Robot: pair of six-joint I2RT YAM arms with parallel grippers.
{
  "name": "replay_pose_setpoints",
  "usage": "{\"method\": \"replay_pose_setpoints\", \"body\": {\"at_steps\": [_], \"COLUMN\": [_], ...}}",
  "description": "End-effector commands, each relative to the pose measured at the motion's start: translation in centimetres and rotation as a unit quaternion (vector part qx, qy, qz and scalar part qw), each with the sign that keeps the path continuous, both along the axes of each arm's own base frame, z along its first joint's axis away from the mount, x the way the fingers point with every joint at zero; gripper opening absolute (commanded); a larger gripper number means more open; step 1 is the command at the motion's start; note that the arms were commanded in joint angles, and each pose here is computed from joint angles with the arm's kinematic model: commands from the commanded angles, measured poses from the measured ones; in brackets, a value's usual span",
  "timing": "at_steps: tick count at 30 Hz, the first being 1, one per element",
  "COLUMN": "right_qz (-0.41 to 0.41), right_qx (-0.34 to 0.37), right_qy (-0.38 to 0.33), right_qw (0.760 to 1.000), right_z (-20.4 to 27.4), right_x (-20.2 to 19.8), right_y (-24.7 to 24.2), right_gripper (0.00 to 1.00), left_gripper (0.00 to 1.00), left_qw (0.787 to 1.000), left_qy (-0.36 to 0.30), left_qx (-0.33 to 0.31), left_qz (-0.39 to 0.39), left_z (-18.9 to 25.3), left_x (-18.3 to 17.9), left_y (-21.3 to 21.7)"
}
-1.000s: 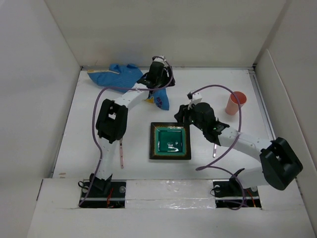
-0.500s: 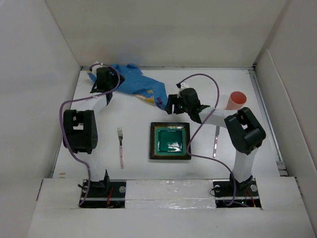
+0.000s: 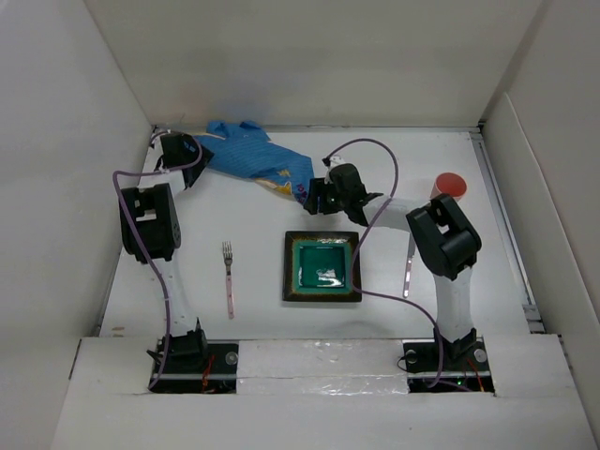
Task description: Set the dinner table for one person
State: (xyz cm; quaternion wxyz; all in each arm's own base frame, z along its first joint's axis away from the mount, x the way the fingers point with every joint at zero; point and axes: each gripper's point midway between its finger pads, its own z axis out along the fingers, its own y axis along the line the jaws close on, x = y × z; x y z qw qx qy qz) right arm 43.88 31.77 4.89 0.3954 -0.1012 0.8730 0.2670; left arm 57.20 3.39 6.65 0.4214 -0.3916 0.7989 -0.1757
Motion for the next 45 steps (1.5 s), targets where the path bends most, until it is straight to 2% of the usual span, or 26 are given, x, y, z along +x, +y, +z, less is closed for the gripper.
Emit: {"method": "replay_pose_setpoints", "body": {"at_steps": [1,5,6,8,11,12,15,18,19,20,21,22,27,28,29,32,33,34,35,36,37,38,39,42,43,45], "right_qz": [-0.002,-0.006,-0.008,-0.003,-0.002,-0.001,-0.002,0.006,0.010,0.012,0.017,0.020,0.039,0.037,0.053,0.060,0.056,0.050,0.042,0.037,0.030,0.027,0.025,0.006,-0.003,-0.021], "right_qx": [0.015,0.024,0.028,0.038,0.050,0.054,0.056,0.065,0.079,0.079,0.075,0.077,0.103,0.107,0.118,0.127,0.118,0.114,0.110,0.111,0.106,0.105,0.107,0.077,0.071,0.054], "right_qy": [-0.023,-0.027,-0.031,-0.038,-0.054,-0.062,-0.074,-0.109,-0.140,-0.139,-0.148,-0.157,-0.221,-0.227,-0.233,-0.241,-0.239,-0.235,-0.230,-0.222,-0.209,-0.199,-0.193,-0.145,-0.135,-0.111], "right_qw": [1.000,0.999,0.999,0.999,0.997,0.997,0.996,0.992,0.987,0.987,0.986,0.984,0.969,0.967,0.964,0.960,0.962,0.964,0.966,0.968,0.972,0.974,0.975,0.986,0.988,0.992], "right_z": [1.9,2.2,2.3,2.8,3.9,4.6,5.8,9.3,13.0,12.9,14.1,15.3,24.2,25.2,26.5,29.1,29.0,28.6,28.0,27.3,25.7,24.8,24.0,19.4,18.3,15.5], "right_x": [1.2,1.8,1.9,1.8,2.0,2.0,2.2,2.1,1.5,1.4,1.1,0.7,-3.2,-3.5,-4.5,-5.5,-5.4,-5.1,-4.9,-4.6,-4.2,-4.0,-3.9,-2.4,-1.9,-1.0], "right_y": [1.4,1.8,1.9,2.1,2.2,2.3,2.2,2.1,1.7,1.8,1.5,1.3,-0.7,-1.3,-1.3,-2.9,-3.6,-4.2,-4.7,-5.0,-5.8,-6.1,-6.0,-7.0,-7.6,-8.2], "right_gripper": [0.64,0.57,0.52,0.47,0.27,0.15,0.00,0.00,0.00,0.00,0.00,0.00,0.00,0.00,0.00,0.00,0.00,0.00,0.00,0.00,0.00,0.00,0.00,0.00,0.00,0.00], "left_gripper": [0.75,0.75,0.74,0.71,0.46,0.24,0.00,0.00,0.00,0.00,0.00,0.00,0.00,0.00,0.00,0.00,0.00,0.00,0.00,0.00,0.11,0.23,0.46,0.74,0.78,0.80], "left_qw": [1.000,1.000,1.000,0.999,0.998,0.998,0.996,0.993,0.987,0.987,0.984,0.979,0.952,0.957,0.951,0.946,0.945,0.951,0.948,0.948,0.956,0.953,0.956,0.959,0.962,0.962], "left_qy": [0.000,0.006,0.007,0.004,-0.013,-0.023,-0.050,-0.100,-0.151,-0.153,-0.169,-0.199,-0.286,-0.265,-0.284,-0.281,-0.280,-0.255,-0.259,-0.250,-0.214,-0.210,-0.195,-0.135,-0.108,-0.086], "left_qx": [-0.007,-0.016,-0.027,-0.035,-0.054,-0.061,-0.065,-0.044,-0.026,-0.019,-0.008,0.004,0.050,0.050,0.066,0.102,0.101,0.091,0.084,0.080,0.073,0.084,0.089,0.077,0.070,0.075], "left_qz": [0.001,0.001,-0.002,-0.004,-0.011,-0.018,-0.027,-0.041,-0.047,-0.050,-0.049,-0.051,-0.094,-0.107,-0.105,-0.122,-0.137,-0.149,-0.167,-0.180,-0.187,-0.203,-0.202,-0.237,-0.242,-0.248], "left_z": [0.0,-1.6,-1.9,-2.5,-2.7,-2.3,-0.2,5.1,11.4,11.5,13.5,17.7,29.5,29.5,32.6,34.5,34.5,32.3,32.7,31.8,28.5,27.9,26.5,20.5,18.0,16.1], "left_x": [1.0,2.7,2.9,3.9,5.0,5.3,6.1,6.5,6.2,6.2,6.0,5.3,2.5,2.1,1.9,1.5,1.5,2.3,2.6,3.0,4.1,4.6,5.1,6.2,6.2,6.0], "left_y": [0.7,0.7,0.4,0.3,-0.2,-0.5,-0.8,-0.8,-0.7,-0.7,-0.5,-0.5,-1.7,-2.4,-2.2,-3.7,-4.1,-4.4,-5.0,-5.8,-5.8,-6.8,-6.6,-8.4,-8.4,-8.7]}}
